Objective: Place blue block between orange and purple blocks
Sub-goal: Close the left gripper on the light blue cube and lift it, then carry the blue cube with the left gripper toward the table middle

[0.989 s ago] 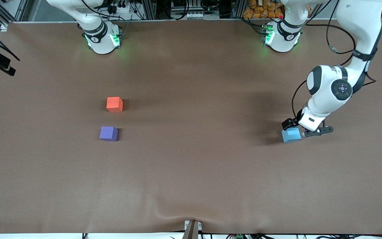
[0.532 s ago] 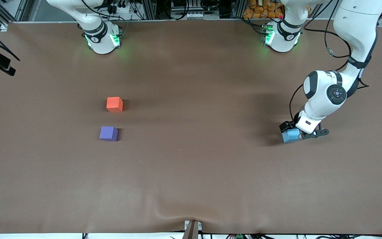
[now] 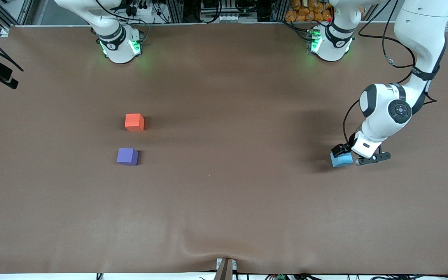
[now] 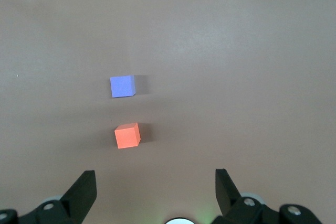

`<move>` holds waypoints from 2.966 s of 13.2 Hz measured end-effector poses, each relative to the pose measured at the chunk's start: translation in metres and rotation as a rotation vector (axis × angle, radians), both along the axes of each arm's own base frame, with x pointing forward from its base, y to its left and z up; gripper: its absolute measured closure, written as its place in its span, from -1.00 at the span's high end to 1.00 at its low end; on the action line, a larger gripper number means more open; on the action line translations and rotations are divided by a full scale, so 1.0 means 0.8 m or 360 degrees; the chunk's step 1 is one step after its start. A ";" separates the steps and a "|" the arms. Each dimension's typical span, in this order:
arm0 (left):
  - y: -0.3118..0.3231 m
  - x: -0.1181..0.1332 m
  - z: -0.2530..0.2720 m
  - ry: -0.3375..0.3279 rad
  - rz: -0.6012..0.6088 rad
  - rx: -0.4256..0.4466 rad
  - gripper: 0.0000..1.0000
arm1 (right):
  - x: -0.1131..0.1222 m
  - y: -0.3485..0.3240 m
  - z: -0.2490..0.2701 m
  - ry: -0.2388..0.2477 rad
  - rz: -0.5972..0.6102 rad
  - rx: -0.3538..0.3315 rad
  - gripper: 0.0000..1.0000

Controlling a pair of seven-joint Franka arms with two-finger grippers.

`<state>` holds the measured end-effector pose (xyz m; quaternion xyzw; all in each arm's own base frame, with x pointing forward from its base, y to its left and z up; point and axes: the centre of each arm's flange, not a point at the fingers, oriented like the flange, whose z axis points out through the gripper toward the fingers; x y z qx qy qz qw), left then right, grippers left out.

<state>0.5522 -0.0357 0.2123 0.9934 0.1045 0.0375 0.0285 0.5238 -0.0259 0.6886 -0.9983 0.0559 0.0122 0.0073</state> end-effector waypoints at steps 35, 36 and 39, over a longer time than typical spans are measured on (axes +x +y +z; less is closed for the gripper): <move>-0.206 -0.007 0.163 0.0108 -0.0020 -0.0042 0.09 | 0.002 -0.003 -0.004 0.0015 -0.0008 0.0001 1.00; -0.221 -0.011 0.167 0.0105 -0.0014 -0.0050 0.09 | 0.002 -0.007 -0.005 0.0015 -0.0016 0.0001 1.00; -0.274 -0.026 0.180 0.0088 0.0022 -0.0076 0.09 | 0.004 -0.021 -0.010 0.0027 -0.0050 0.0001 1.00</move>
